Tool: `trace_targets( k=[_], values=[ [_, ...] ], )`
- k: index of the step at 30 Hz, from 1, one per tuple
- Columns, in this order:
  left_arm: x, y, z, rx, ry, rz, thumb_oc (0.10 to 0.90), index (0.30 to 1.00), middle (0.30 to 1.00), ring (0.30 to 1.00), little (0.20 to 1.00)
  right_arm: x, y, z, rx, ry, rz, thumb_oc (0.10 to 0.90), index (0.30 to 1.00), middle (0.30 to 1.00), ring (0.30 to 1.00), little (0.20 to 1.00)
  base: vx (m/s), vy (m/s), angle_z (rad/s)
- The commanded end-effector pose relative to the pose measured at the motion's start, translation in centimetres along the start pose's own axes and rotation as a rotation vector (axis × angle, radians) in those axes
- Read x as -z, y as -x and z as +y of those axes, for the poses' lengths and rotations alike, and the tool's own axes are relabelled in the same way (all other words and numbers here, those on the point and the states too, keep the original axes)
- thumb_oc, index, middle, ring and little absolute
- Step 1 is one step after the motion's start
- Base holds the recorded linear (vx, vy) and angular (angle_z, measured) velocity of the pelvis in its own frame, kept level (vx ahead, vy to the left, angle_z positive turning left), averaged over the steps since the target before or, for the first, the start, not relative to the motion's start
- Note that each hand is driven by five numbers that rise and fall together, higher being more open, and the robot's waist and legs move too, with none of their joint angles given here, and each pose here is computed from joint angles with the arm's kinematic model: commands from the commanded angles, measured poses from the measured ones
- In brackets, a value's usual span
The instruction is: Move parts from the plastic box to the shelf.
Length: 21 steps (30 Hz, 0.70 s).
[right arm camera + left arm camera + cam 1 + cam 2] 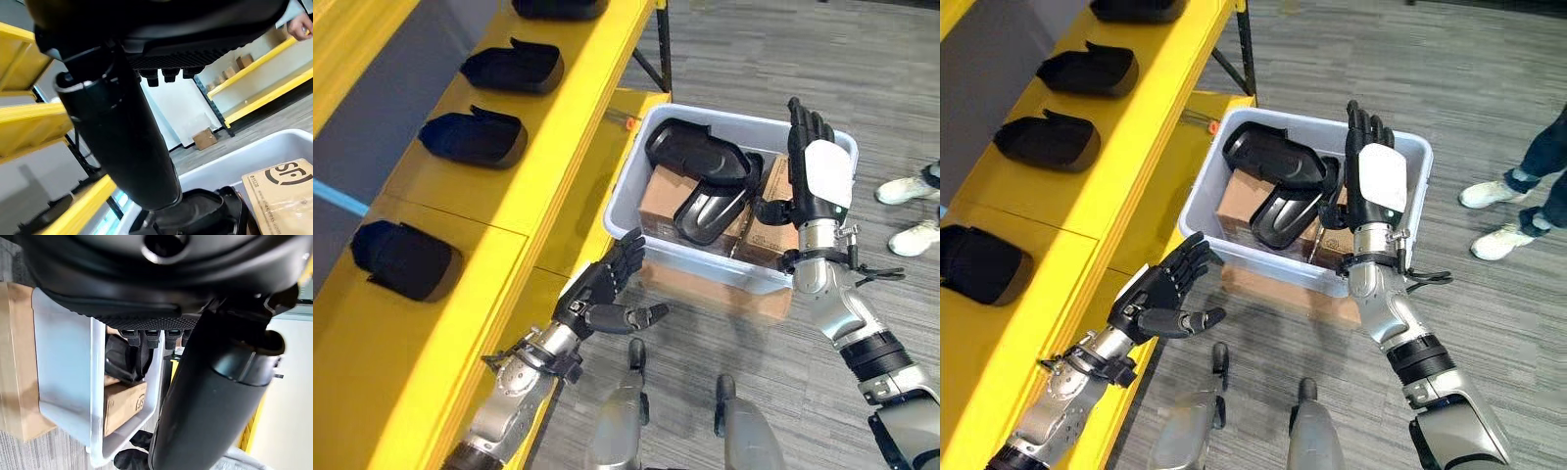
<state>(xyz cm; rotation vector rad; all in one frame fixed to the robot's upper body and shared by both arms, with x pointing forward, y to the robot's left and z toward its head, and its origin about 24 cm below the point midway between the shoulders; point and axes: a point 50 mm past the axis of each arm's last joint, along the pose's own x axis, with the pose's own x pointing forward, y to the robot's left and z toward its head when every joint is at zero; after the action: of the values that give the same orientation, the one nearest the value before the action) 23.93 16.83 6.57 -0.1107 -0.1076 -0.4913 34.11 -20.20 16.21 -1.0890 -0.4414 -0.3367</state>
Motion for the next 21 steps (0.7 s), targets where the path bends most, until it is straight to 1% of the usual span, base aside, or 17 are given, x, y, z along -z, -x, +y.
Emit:
trace_targets(
  k=[1, 7, 14, 21],
  values=[
    [-2.7, 0.3, -1.2, 0.048, -0.009, -0.175, 0.900, 1.000, 1.000, 1.000, 1.000, -2.8, -1.3, -1.6, 0.117, -0.051, -0.133, 0.900, 1.000, 1.000, 1.000, 1.000, 0.22, 0.061, 0.11],
    [-2.7, 0.1, -1.4, 0.099, 0.000, -0.162, 0.900, 1.000, 1.000, 1.000, 1.000, -2.1, -0.7, -1.7, 0.136, -0.040, -0.099, 0.900, 1.000, 1.000, 1.000, 1.000, 0.16, 0.049, 0.24],
    [-3.9, -0.7, -1.6, 0.127, -0.022, -0.198, 0.900, 1.000, 1.000, 1.000, 1.000, -2.6, -1.3, -2.6, 0.192, -0.041, -0.099, 0.900, 1.000, 1.000, 1.000, 1.000, 0.09, 0.051, 0.08],
    [-4.5, -0.9, -1.6, 0.126, -0.029, -0.200, 0.900, 1.000, 1.000, 1.000, 1.000, -3.6, -2.1, -3.0, 0.186, -0.041, -0.138, 0.900, 1.000, 1.000, 1.000, 1.000, 0.09, 0.083, -0.12]
  ],
)
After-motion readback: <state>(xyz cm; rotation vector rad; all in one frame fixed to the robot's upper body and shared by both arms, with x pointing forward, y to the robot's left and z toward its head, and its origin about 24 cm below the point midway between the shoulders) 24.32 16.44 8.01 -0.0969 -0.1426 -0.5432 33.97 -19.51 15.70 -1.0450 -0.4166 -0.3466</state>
